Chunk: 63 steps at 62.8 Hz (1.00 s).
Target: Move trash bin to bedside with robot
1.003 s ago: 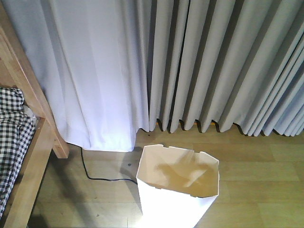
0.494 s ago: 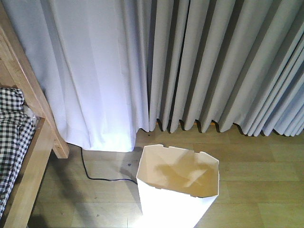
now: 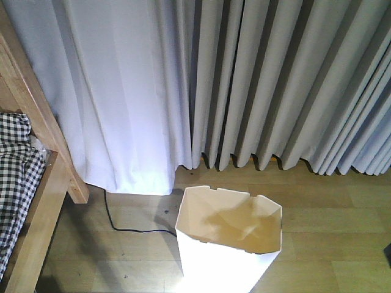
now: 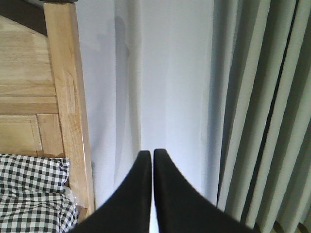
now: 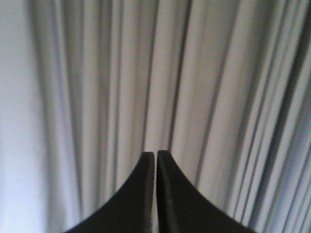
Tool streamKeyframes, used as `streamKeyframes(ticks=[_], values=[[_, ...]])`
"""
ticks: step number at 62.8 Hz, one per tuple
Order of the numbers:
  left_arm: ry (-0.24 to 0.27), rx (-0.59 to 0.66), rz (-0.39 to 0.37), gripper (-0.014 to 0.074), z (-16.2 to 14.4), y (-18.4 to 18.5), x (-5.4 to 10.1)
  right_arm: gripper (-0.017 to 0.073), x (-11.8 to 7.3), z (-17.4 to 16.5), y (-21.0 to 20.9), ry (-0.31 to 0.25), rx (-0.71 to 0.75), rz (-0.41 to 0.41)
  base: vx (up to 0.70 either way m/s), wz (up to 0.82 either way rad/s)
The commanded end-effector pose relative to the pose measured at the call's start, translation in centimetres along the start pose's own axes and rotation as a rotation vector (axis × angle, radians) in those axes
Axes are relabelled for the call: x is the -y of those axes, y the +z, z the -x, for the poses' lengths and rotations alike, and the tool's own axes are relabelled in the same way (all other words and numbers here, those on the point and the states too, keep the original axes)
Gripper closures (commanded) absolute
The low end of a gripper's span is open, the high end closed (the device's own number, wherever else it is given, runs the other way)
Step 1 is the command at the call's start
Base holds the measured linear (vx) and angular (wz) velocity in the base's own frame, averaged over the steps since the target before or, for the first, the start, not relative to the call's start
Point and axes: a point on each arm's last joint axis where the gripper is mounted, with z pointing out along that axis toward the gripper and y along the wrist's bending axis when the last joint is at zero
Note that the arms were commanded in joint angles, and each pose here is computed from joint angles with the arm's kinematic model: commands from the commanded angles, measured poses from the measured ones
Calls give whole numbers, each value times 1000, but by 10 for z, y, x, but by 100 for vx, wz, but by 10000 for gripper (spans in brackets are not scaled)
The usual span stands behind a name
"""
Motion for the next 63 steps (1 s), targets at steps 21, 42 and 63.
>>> streamKeyframes(ticks=[21, 42, 63], values=[[-12, 60, -6, 599, -2, 1, 0, 569, 2, -18, 5, -40, 167, -6, 0, 0], [-12, 60, -6, 599, -2, 1, 0, 569, 2, -25, 6, 23, 113, -3, 0, 0], [-12, 60, -6, 599, -2, 1, 0, 569, 2, -25, 6, 45, 113, -2, 0, 0]])
